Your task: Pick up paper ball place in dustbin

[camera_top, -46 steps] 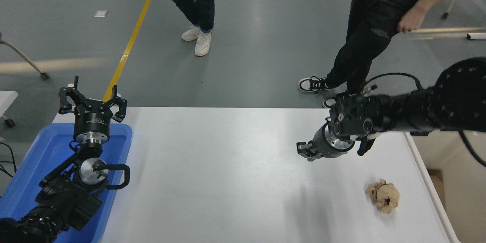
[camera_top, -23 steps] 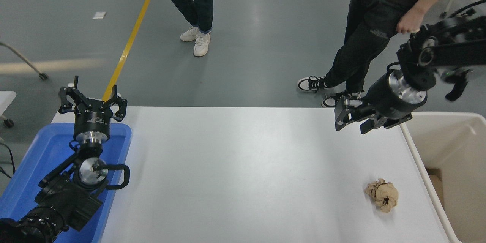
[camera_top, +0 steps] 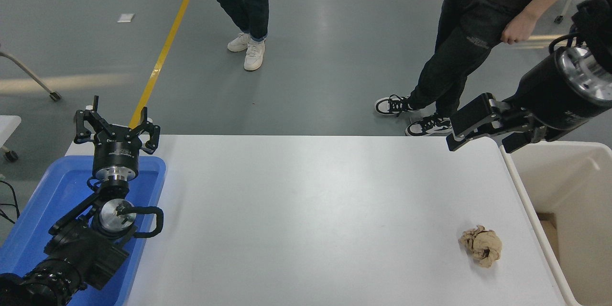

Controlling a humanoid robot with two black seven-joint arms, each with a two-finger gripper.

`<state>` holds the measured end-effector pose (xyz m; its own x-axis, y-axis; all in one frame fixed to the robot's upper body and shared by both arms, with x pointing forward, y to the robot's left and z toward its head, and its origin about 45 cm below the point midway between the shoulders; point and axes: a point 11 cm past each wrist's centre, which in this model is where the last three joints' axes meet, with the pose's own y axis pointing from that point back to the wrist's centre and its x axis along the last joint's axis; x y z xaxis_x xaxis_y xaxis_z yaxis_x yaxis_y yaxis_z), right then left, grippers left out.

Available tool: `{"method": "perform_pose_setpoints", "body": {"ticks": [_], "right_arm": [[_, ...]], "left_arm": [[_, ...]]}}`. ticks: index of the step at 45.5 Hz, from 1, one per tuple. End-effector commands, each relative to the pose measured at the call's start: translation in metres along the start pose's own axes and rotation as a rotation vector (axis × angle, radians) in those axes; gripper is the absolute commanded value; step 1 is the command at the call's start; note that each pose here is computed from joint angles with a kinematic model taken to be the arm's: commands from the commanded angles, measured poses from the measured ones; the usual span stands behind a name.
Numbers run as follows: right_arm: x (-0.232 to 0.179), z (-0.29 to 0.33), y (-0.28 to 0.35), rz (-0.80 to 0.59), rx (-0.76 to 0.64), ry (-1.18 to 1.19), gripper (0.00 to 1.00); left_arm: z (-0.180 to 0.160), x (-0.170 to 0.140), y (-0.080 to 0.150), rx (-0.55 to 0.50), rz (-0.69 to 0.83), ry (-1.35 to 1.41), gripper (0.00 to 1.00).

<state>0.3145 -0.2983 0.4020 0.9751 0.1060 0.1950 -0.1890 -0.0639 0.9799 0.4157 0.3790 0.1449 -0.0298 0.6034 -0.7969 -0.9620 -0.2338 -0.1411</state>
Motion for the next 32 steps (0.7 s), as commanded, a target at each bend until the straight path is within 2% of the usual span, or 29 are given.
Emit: {"method": "perform_pose_setpoints", "body": {"ticks": [1, 5, 14, 18, 32], "right_arm": [[-0.034, 0.053, -0.039, -0.119, -0.097, 0.002, 1.00], [-0.044, 0.072, -0.063, -0.115, -0.121, -0.010, 1.00], [-0.051, 0.106, -0.120, 0.007, -0.165, -0.066, 1.00], [-0.060, 0.124, -0.139, -0.009, -0.200, -0.089, 1.00], [-0.073, 0.117, -0.222, 0.017, -0.116, -0.158, 1.00]], "left_arm": [[0.000, 0.000, 0.000, 0.000, 0.000, 0.000, 0.99], [0.000, -0.001, -0.001, -0.001, -0.001, 0.000, 0.99], [0.000, -0.001, 0.000, 0.001, -0.002, -0.001, 0.99], [0.000, -0.001, 0.000, 0.002, -0.002, -0.001, 0.99], [0.000, -0.001, 0.000, 0.002, -0.002, -0.001, 0.99]]}}
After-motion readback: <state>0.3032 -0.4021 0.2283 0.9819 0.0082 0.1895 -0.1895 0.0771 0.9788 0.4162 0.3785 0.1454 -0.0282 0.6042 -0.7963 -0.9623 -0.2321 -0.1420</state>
